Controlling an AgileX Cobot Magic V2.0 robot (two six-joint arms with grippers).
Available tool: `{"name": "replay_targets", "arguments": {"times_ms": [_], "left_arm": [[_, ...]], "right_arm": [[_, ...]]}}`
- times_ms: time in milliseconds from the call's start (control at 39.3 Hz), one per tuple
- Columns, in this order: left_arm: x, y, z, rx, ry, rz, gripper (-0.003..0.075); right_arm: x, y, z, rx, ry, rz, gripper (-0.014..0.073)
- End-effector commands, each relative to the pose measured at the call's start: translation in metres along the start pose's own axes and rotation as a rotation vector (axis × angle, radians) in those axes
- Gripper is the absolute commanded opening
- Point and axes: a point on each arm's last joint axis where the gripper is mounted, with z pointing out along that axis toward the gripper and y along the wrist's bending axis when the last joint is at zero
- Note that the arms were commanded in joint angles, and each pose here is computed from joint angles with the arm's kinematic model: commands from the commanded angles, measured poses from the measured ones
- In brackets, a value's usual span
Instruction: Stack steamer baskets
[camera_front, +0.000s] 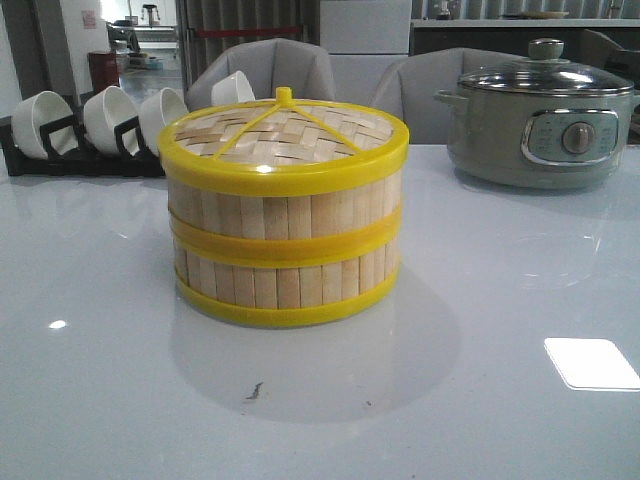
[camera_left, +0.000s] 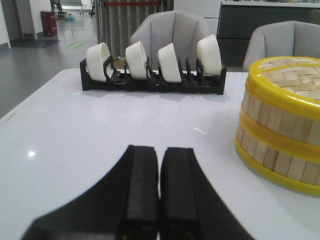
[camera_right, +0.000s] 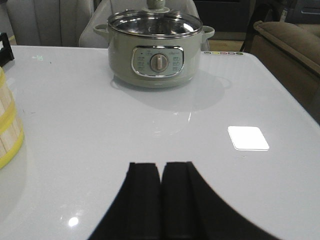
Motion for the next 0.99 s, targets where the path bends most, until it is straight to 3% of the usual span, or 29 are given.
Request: {"name": "replay_targets", "arguments": {"times_ms": [0, 484, 968], "left_arm": [[-0.009, 0.0006, -0.0015, -0.006, -0.109, -0.024, 0.0097], [-0.0114, 0.001, -0.0018, -0.017, -0.135, 0.075, 0.0097], [-0.0114, 0.001, -0.0018, -0.017, -0.135, 0.075, 0.0097]], "right_arm": [[-0.0168, -0.0002, -0.0019, 0.005, -0.103, -0.003, 0.0041], [-0.0168, -0.0002, -0.0019, 0.005, -0.103, -0.003, 0.0041], [-0.0168, -0.0002, -0.0019, 0.005, -0.103, -0.003, 0.0041]]}}
